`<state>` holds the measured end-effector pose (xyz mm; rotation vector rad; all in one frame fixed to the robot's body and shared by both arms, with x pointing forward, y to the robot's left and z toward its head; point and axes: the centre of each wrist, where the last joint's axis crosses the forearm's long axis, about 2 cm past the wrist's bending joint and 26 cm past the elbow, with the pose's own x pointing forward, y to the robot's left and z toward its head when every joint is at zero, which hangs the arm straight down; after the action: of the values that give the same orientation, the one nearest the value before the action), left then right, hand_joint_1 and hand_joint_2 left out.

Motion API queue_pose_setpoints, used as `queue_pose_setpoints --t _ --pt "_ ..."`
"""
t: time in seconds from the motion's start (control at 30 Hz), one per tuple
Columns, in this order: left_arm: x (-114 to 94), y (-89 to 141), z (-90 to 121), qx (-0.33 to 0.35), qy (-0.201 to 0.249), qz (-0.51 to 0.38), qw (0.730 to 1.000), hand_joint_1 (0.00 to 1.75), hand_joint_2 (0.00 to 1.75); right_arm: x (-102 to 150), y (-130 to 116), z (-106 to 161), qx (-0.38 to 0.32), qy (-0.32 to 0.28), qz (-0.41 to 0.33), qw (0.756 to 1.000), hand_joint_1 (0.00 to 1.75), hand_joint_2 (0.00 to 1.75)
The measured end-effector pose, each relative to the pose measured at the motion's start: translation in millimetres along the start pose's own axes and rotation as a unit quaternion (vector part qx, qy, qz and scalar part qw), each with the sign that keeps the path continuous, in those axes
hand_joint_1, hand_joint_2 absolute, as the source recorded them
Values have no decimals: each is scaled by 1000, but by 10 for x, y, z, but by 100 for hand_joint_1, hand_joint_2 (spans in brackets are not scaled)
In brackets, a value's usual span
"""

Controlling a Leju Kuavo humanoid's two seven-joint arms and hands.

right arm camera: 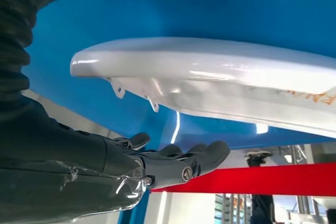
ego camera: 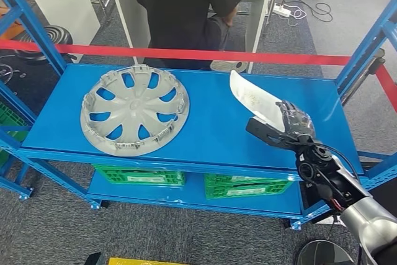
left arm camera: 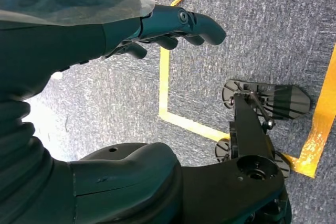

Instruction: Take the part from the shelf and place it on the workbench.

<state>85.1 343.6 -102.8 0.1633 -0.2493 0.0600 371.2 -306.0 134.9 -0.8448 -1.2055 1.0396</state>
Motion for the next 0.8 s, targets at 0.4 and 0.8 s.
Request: queue_pose_setpoints --t 0.4,0.8 --pt "-10 10 0 0 1 -2 1000 0 175 -100 79 20 10 18 -6 1000 0 175" --pt "-10 12 0 0 -2 -3 1000 0 175 -168 117 35 15 27 -9 999 163 175"
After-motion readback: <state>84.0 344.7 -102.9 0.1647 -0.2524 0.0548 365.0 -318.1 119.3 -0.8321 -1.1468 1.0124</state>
